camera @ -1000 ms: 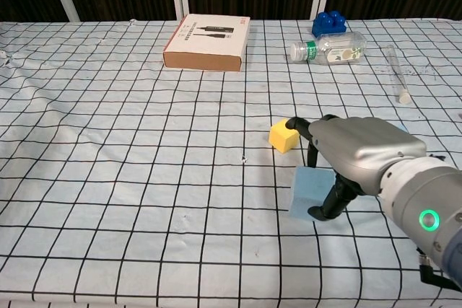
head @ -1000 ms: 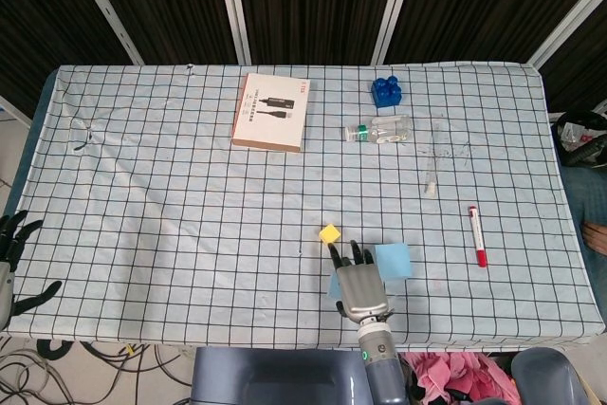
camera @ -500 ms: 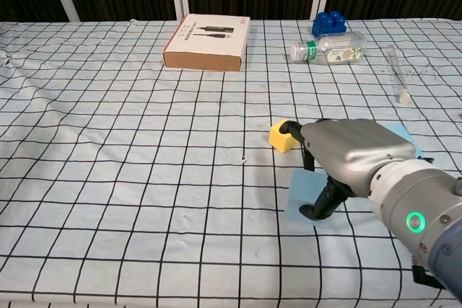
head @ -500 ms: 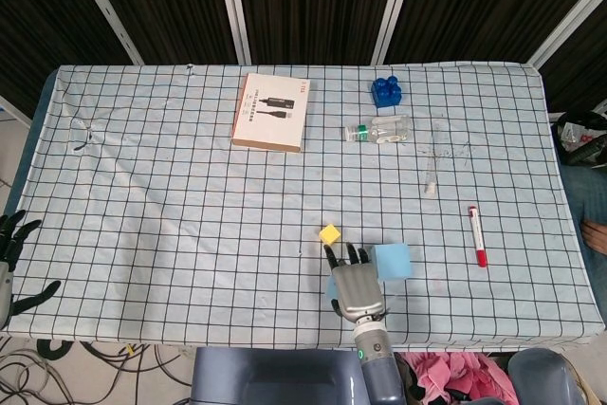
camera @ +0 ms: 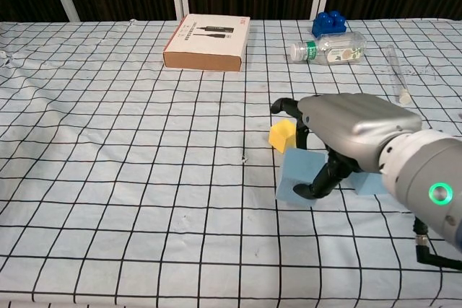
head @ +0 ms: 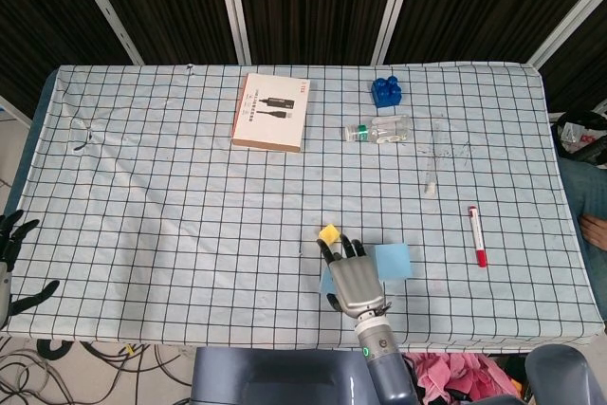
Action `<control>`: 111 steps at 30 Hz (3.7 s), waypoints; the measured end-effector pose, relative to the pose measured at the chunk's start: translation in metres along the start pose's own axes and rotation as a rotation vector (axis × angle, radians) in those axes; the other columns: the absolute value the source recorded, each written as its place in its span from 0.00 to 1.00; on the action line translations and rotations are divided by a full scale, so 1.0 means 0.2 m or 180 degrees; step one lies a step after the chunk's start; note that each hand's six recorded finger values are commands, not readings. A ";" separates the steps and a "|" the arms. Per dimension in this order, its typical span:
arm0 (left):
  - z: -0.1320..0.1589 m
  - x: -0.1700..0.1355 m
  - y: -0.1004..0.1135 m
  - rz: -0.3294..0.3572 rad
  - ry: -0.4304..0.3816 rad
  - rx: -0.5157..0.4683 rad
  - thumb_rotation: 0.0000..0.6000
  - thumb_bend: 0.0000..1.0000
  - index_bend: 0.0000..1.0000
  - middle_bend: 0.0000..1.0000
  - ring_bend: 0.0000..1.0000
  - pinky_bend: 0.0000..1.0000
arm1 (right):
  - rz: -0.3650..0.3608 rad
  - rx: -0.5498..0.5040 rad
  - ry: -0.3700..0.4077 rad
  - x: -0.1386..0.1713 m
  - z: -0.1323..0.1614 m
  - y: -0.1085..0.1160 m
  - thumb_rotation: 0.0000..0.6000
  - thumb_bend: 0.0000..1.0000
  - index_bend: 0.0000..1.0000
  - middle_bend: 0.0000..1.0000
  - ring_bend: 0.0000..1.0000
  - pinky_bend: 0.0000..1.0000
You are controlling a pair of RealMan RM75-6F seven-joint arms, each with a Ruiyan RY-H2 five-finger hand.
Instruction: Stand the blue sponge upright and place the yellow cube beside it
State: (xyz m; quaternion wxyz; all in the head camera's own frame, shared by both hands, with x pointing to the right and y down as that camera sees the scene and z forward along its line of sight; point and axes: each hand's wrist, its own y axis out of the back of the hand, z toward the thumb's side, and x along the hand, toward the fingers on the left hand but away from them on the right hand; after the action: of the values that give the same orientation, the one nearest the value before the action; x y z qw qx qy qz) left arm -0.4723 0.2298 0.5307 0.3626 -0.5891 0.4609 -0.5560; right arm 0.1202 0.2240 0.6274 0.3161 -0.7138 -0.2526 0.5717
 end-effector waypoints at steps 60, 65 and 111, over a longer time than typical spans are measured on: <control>0.01 0.01 -0.02 0.0026 0.0056 0.0094 1.00 0.11 0.16 0.06 0.00 0.00 | 0.0082 0.0413 0.0744 -0.22 -0.29 0.01 1.00 0.30 0.12 0.41 0.05 0.12; 0.01 0.01 -0.02 0.0022 0.0050 0.0096 1.00 0.11 0.16 0.06 0.00 0.00 | 0.0113 0.0442 0.0679 -0.22 -0.32 -0.01 1.00 0.30 0.12 0.41 0.05 0.12; 0.01 0.01 -0.02 0.0030 0.0054 0.0120 1.00 0.11 0.16 0.06 0.00 0.00 | 0.0118 0.0477 0.0610 -0.20 -0.39 -0.02 1.00 0.30 0.12 0.38 0.04 0.12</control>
State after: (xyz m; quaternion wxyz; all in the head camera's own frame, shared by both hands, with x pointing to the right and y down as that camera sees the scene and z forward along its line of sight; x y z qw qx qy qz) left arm -0.4697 0.2301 0.5354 0.3723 -0.5752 0.4561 -0.5679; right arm 0.1873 0.1855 0.6677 0.3807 -0.7441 -0.1645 0.5238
